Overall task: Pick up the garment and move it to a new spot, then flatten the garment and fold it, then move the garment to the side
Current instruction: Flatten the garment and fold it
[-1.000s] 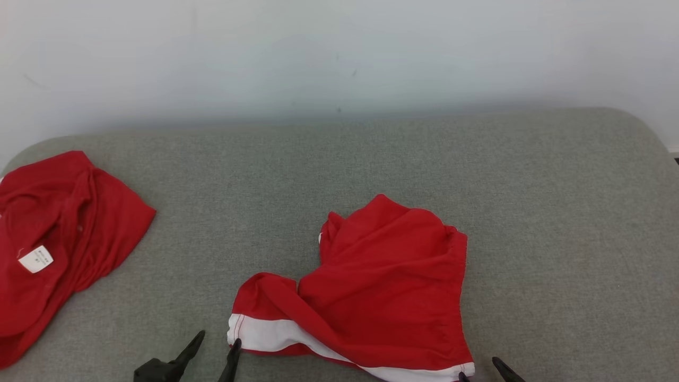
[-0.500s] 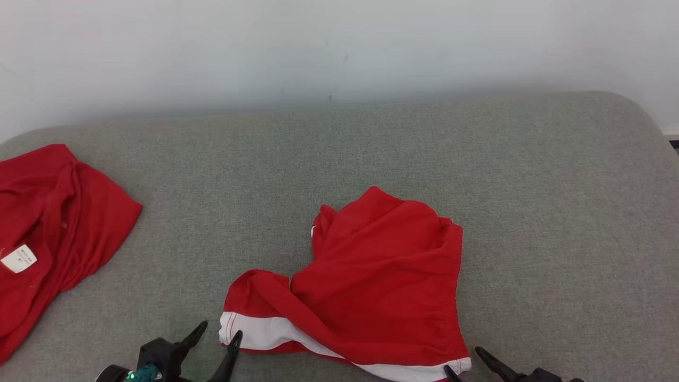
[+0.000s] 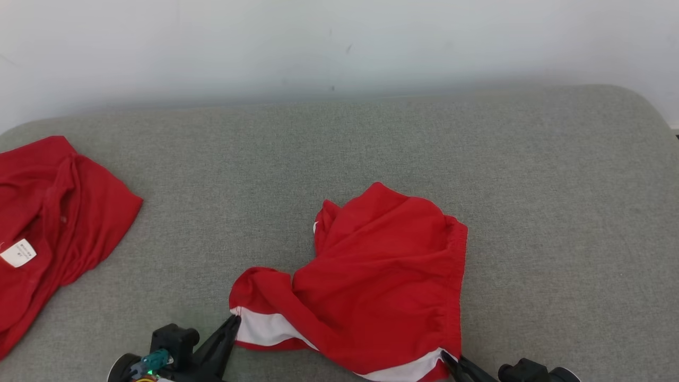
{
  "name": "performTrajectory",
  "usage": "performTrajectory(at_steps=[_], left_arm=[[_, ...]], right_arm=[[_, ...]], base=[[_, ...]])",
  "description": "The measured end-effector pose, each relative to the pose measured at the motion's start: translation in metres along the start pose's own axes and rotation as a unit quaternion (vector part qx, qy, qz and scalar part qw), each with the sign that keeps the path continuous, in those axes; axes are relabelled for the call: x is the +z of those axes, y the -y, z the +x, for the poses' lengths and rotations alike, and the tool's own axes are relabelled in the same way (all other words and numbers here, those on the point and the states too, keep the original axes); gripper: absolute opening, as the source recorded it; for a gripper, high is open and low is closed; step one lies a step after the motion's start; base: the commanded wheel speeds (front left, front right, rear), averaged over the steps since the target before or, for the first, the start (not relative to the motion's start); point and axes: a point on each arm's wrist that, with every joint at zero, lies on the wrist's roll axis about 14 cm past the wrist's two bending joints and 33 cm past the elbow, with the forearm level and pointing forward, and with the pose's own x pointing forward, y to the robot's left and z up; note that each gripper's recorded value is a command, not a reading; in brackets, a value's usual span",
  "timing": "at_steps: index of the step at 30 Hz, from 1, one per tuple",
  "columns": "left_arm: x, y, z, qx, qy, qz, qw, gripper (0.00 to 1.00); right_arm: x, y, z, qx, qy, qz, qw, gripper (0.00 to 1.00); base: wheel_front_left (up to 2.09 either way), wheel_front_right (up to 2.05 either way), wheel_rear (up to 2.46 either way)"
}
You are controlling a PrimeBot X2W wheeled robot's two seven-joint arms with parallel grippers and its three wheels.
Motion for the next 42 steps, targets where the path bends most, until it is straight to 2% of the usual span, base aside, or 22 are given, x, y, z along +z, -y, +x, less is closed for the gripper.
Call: performTrajectory(at_steps=[8, 14, 19, 22, 29, 36, 42], left_arm=[[0.039, -0.002, -0.009, 0.012, 0.074, -0.015, 0.997, 0.0], [0.081, -0.006, -0.016, 0.013, 0.135, 0.015, 0.991, 0.0], [0.153, -0.003, -0.003, -0.015, 0.198, 0.074, 0.977, 0.0], [0.216, -0.002, 0.006, -0.03, 0.247, 0.117, 0.962, 0.0], [0.337, -0.01, 0.032, -0.04, 0.32, 0.159, 0.933, 0.0], [0.41, -0.032, 0.074, -0.031, 0.352, 0.16, 0.922, 0.0], [0.443, -0.047, 0.112, -0.021, 0.369, 0.168, 0.914, 0.0]], right_arm=[[0.033, -0.011, 0.001, 0.017, 0.054, -0.002, 0.998, 0.0], [0.074, -0.012, 0.003, 0.023, 0.116, 0.009, 0.993, 0.0], [0.135, 0.006, 0.016, 0.02, 0.186, 0.002, 0.982, 0.0], [0.187, 0.019, 0.029, 0.021, 0.239, -0.013, 0.971, 0.0], [0.296, 0.055, 0.066, 0.014, 0.315, -0.012, 0.949, 0.0], [0.377, 0.089, 0.112, 0.011, 0.33, -0.019, 0.944, 0.0], [0.421, 0.121, 0.147, -0.006, 0.334, -0.025, 0.942, 0.0]], base=[[0.0, 0.0, 0.0], [0.0, 0.0, 0.0], [0.0, 0.0, 0.0], [0.0, 0.0, 0.0], [0.0, 0.0, 0.0], [0.0, 0.0, 0.0], [0.0, 0.0, 0.0]])
